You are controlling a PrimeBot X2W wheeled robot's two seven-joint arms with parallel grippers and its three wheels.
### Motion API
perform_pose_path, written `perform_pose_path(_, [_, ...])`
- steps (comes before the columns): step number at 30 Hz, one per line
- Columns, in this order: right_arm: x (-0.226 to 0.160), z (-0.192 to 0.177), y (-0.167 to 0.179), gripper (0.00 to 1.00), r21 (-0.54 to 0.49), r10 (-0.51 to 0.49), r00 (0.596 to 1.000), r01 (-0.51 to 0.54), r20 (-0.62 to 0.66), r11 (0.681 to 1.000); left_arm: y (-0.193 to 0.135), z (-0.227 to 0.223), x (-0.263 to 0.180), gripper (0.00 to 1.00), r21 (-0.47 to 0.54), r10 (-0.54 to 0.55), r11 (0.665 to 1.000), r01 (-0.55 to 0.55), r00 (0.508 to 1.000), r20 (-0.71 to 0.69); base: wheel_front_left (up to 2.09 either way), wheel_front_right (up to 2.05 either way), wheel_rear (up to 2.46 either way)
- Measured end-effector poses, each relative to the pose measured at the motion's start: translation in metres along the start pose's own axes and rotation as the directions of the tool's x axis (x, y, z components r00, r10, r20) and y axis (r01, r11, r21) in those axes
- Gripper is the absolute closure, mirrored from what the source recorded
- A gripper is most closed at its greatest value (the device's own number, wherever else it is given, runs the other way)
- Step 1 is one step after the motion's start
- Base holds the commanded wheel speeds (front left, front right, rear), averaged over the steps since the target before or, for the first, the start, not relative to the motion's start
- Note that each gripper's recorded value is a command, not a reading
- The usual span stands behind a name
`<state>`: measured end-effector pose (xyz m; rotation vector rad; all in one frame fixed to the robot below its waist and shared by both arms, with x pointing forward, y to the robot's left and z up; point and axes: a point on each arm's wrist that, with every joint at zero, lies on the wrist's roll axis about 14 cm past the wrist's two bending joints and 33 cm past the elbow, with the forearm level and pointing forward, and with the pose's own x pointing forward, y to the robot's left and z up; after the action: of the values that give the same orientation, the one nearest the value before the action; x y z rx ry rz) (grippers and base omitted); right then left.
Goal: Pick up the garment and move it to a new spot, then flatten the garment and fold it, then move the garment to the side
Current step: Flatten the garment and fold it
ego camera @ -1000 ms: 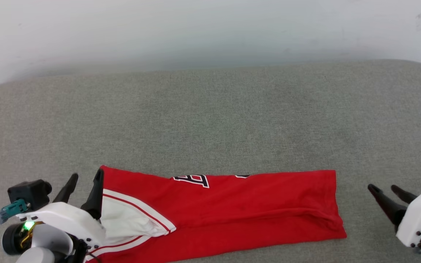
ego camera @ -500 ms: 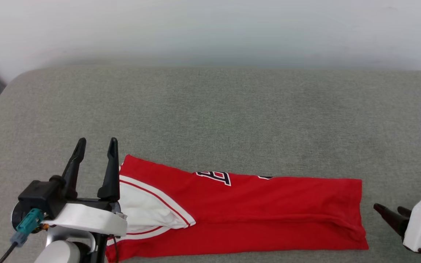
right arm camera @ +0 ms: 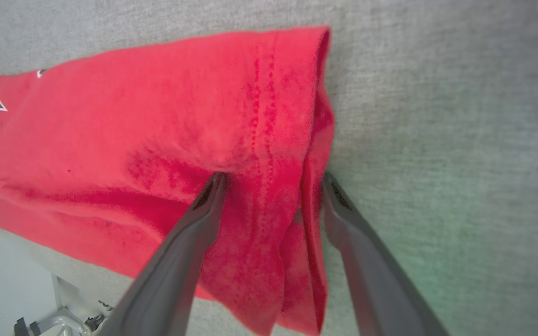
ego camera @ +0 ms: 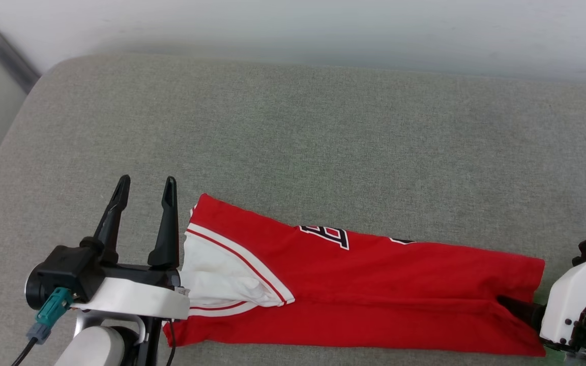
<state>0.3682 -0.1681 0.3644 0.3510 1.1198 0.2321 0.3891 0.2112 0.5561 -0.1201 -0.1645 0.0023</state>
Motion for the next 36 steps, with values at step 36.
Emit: perform_pose_path(36, [-0.076, 0.018, 0.001, 1.0, 0.453, 0.274, 0.909, -0.398, 0.314, 0.798, -0.025, -0.002, 0.002, 0.0, 0.021, -0.068, 0.997, 0.069, 0.997, -0.034, 0.0, 0.0, 0.0])
